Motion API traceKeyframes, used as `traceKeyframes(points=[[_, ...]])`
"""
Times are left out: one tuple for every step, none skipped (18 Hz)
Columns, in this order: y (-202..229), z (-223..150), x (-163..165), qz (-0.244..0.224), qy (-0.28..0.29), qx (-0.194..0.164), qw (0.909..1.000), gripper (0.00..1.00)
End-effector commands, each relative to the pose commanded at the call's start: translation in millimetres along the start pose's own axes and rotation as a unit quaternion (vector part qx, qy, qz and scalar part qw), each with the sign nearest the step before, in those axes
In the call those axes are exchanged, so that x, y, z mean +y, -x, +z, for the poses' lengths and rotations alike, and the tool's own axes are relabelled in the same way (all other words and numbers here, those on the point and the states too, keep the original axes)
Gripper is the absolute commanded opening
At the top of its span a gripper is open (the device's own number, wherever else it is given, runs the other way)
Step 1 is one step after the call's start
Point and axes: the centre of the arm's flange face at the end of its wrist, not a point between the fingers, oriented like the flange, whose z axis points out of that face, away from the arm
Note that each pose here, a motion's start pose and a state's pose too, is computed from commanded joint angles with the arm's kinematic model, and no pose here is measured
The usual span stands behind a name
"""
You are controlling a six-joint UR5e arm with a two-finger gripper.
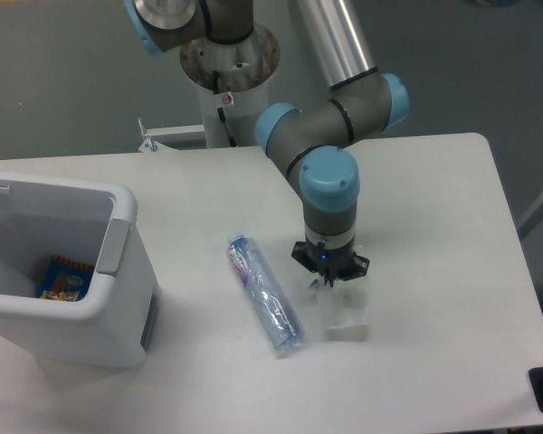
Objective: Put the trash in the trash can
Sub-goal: 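Lower the gripper and close it on the white tissue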
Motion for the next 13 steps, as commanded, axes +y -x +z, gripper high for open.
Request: traceKeyframes(points=[[4.1,-4.8,-3.0,-0.01,-0.012,0.002,0.9999,0.0],[6.6,-9.3,-7.6,-0.022,-0.025,0.007,0.9994,0.0],[7.7,-12.5,-12.8,-0.033,-0.039,0.015,0.9986,0.0],[10.2,-17.3,-17.4,-0.043,-0.052,0.02,0.9975,0.0],[13.3,-21.4,-22.6,-0.055,-0.062,0.023,0.9963,0.0],[16.3,-29.1,-28.2,-0.069,-0.072,0.021,0.9948,0.0],[17.9,-35.8,-31.5,-0.085,-0.081,0.022,0.9929,0.0],[19.9,-46.2,-36.7,-0.095,-0.092,0.02,0.9909,0.0],[19.2,-56.5,-42.3,-0.101,-0.104,0.02,0.9892,0.0],[18.3,-68.6,-44.6,-0.108,-0.114,0.019,0.9874,0.0],[14.6,-81.7,-46.4,-0.114,-0.123,0.016,0.9856,0.0],[9.1,-91.1,-48.9,-0.117,-0.13,0.015,0.9844,0.0],[-1.1,-104.3,-54.4,-0.113,-0.141,0.015,0.9835,0.0]])
